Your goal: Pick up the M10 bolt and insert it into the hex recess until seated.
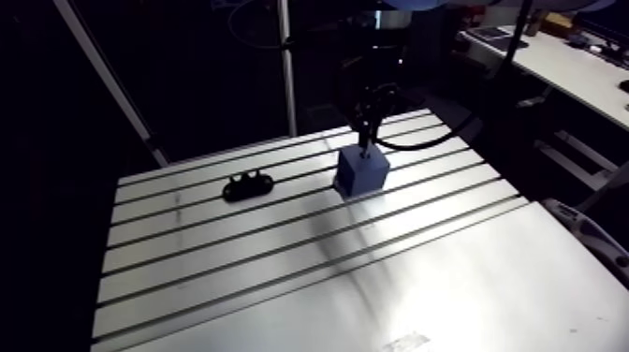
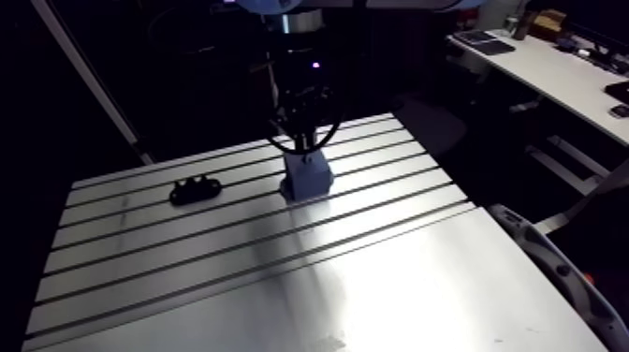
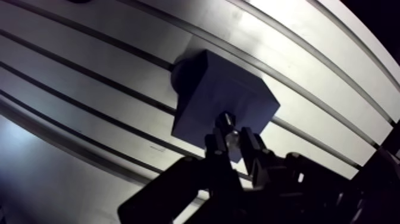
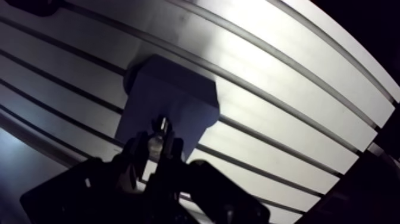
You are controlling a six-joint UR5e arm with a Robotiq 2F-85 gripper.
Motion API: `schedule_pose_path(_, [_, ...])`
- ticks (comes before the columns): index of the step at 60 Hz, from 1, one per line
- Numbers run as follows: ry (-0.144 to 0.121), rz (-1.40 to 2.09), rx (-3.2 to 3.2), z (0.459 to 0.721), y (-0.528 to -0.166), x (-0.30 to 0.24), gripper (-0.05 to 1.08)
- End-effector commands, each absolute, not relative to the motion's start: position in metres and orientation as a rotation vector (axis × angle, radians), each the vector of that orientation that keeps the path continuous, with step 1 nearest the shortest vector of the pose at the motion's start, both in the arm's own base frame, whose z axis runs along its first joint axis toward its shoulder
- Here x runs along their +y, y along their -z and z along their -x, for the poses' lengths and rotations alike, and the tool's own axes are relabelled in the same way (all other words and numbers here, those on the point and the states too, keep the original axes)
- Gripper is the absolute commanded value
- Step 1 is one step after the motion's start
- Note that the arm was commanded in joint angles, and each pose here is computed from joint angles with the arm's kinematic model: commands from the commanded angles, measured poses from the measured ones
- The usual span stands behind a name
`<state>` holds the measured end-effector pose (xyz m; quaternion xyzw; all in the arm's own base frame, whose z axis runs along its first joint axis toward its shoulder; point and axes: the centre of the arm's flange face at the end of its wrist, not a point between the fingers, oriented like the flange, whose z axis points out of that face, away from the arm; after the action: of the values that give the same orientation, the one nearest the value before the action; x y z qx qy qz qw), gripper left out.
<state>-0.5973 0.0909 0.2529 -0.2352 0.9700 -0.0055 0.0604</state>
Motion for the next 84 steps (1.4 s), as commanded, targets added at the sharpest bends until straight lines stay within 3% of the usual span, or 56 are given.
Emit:
schedule_pose_path(1, [0.021, 0.707, 2.932, 0.598, -0.25, 0.09, 1.03])
schedule_pose_path(17, [0.025, 0.707, 2.93, 0.597, -0.248, 0.088, 1.02])
schedule_pose_path(23, [0.028, 0.709, 2.926, 0.595, -0.246, 0.086, 0.95])
schedule_pose_path(25, [0.029, 0.711, 2.926, 0.595, -0.246, 0.086, 0.9])
schedule_pose_path(27, [0.03, 0.711, 2.925, 0.594, -0.246, 0.086, 0.7])
schedule_pose_path(32, [0.03, 0.721, 2.922, 0.593, -0.245, 0.084, 0.56])
schedule_pose_path(33, [0.031, 0.718, 2.922, 0.592, -0.244, 0.084, 0.41])
schedule_pose_path(34, [0.031, 0.718, 2.922, 0.592, -0.244, 0.084, 0.41])
schedule_pose_path(35, [0.024, 0.713, 2.93, 0.592, -0.245, 0.085, 0.27])
schedule_pose_path(44, [-0.015, 0.719, 2.968, 0.595, -0.248, 0.086, 0.15])
schedule_pose_path(48, [-0.034, 0.722, 2.996, 0.598, -0.252, 0.086, 0.03])
schedule_pose_path(74, [-0.034, 0.7, 3.007, 0.596, -0.253, 0.086, 0.02])
schedule_pose_path(77, [-0.047, 0.632, 3.032, 0.595, -0.26, 0.085, 0.02])
schedule_pose_path(84, [-0.046, 0.556, 3.044, 0.592, -0.26, 0.084, 0.02])
